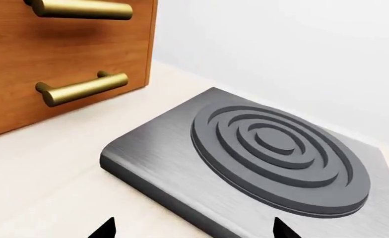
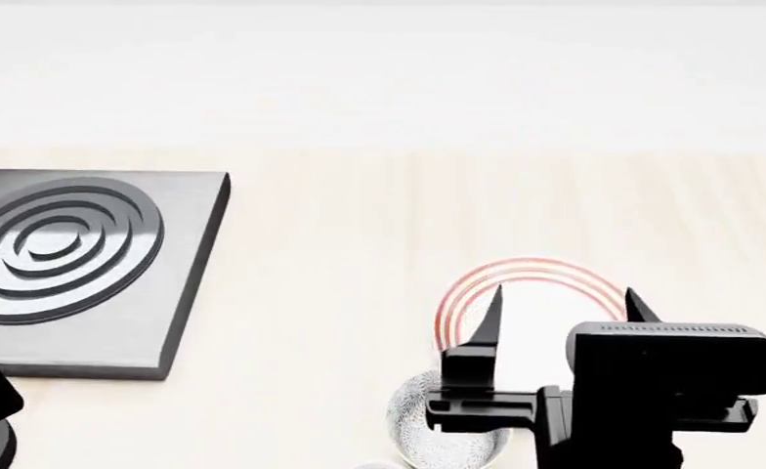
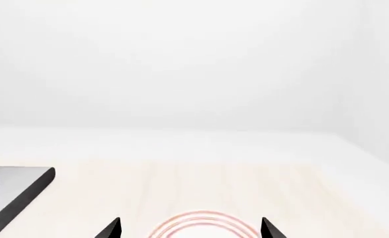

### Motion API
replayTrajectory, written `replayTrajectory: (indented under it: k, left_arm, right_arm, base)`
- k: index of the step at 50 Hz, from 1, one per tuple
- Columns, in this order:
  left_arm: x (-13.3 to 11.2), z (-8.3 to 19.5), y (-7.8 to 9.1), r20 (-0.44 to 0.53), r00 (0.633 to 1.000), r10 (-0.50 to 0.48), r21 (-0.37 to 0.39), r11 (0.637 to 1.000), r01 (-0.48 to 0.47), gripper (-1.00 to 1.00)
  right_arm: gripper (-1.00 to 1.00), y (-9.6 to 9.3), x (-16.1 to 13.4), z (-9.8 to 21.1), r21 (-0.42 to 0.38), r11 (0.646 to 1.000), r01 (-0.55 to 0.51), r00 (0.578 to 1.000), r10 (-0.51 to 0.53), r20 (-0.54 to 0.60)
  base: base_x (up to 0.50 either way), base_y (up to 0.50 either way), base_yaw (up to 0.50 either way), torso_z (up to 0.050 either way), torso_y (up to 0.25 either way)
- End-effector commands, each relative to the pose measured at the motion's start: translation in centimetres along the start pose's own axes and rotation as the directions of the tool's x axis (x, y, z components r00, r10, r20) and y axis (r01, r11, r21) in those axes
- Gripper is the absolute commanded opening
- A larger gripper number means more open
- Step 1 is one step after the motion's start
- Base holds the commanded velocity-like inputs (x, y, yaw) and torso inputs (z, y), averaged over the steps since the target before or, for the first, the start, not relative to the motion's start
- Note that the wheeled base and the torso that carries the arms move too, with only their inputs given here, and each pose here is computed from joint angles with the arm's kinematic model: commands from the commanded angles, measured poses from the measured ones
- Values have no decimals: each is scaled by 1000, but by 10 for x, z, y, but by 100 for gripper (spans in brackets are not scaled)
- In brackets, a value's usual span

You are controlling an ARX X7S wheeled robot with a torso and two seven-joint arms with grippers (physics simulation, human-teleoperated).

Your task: Pick the akita bowl between the plate and the ramekin and place it on the plate.

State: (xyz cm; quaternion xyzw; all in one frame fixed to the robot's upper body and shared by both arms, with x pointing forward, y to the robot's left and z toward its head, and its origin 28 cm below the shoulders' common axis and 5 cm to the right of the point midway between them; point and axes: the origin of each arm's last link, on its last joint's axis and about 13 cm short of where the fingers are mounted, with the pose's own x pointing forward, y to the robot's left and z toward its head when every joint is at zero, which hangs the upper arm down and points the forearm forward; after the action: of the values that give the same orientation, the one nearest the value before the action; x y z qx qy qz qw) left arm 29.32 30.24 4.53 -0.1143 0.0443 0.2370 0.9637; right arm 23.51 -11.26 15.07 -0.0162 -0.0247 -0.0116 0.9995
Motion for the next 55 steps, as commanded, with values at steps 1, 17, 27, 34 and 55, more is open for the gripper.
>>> replayTrajectory:
  k: [1,17,27,34,55]
  left_arm:
    - [1,-1,0,-1,1000,1,0,1000,-1,100]
    - [0,0,0,-1,1000,3,0,1000,-3,100]
    - [0,-1,0,-1,1000,8,2,1000,-8,100]
    - [0,0,0,-1,1000,9,3,1000,-9,100]
    - [1,-1,0,-2,1000,16,4,1000,-16,100]
  right_arm:
    - [100,2,5,-7,-21,1000,-14,997,12,-72]
    - [100,4,14,-21,-74,997,36,983,-48,-175]
    - [100,5,17,-28,74,996,-48,975,63,-212]
    - [100,5,19,-29,50,998,-40,960,52,-276]
    - [100,1,30,-29,153,987,-45,903,106,-417]
  base:
    - [0,0,0,0,0]
    - [0,0,0,0,0]
    - [0,0,0,0,0]
    - [0,0,0,0,0]
    - [0,0,0,0,0]
